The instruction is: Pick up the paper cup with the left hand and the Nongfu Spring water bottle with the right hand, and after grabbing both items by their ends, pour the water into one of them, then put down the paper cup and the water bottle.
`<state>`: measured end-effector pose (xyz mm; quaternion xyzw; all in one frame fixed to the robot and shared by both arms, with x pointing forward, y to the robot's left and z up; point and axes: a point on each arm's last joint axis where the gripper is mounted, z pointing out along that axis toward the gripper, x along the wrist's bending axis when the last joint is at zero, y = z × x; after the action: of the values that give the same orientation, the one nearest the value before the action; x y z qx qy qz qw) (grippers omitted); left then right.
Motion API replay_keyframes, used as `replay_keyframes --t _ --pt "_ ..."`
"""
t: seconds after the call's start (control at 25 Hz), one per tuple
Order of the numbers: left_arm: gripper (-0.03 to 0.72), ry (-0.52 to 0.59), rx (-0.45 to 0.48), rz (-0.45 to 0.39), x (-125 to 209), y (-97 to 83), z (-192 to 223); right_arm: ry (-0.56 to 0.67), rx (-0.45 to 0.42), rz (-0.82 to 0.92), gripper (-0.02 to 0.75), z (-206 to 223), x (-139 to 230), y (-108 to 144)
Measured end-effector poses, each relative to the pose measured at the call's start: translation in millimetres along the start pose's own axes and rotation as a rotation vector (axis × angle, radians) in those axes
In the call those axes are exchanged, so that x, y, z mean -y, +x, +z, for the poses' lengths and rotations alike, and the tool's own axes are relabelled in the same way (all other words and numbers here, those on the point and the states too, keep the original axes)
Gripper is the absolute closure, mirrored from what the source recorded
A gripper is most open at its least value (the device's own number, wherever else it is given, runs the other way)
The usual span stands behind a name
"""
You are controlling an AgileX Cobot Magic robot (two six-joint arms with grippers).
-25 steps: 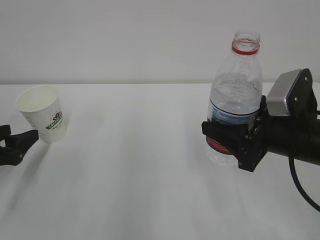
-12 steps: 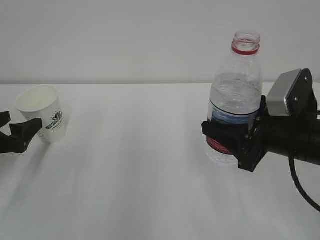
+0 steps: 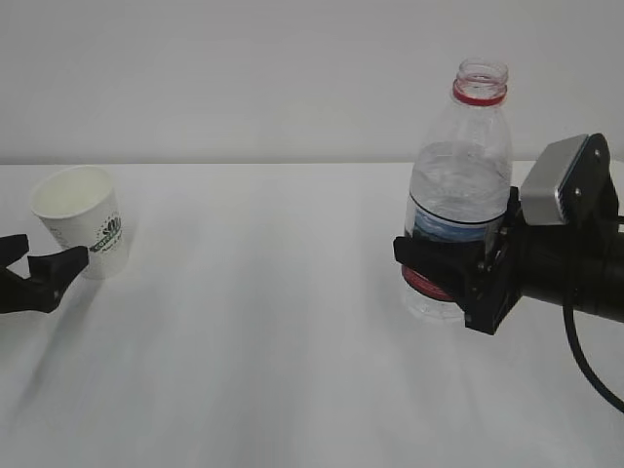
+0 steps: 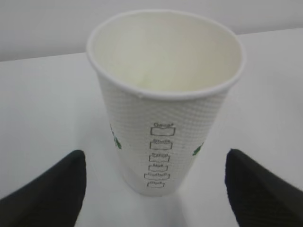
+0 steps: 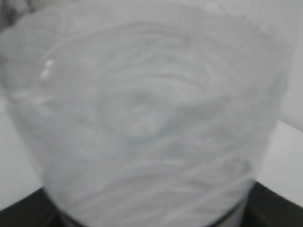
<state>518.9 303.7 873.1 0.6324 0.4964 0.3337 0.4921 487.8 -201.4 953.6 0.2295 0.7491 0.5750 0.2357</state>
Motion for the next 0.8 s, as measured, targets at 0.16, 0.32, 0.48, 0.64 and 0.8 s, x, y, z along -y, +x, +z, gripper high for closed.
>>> replay_keyframes --t 0.16,0.32,0.48,0.64,0.8 --pt "-0.004 -0.034 0.028 0.024 -8 -5.8 12 0.000 0.000 0.000 0.262 0 0 0" --pt "-0.004 -0.054 0.013 0.018 -12 -7.2 22 0.000 0.000 0.002 0.262 0 0 0" --pt "-0.004 -0.055 -0.008 0.006 -9 -3.2 29 0.000 0.000 0.008 0.262 0 0 0" --pt "-0.004 -0.046 -0.007 0.003 -4 -0.4 38 0.000 0.000 0.016 0.262 0 0 0" --pt "-0.004 -0.056 -0.008 0.009 -4 2.3 45 0.000 0.000 0.018 0.262 0 0 0"
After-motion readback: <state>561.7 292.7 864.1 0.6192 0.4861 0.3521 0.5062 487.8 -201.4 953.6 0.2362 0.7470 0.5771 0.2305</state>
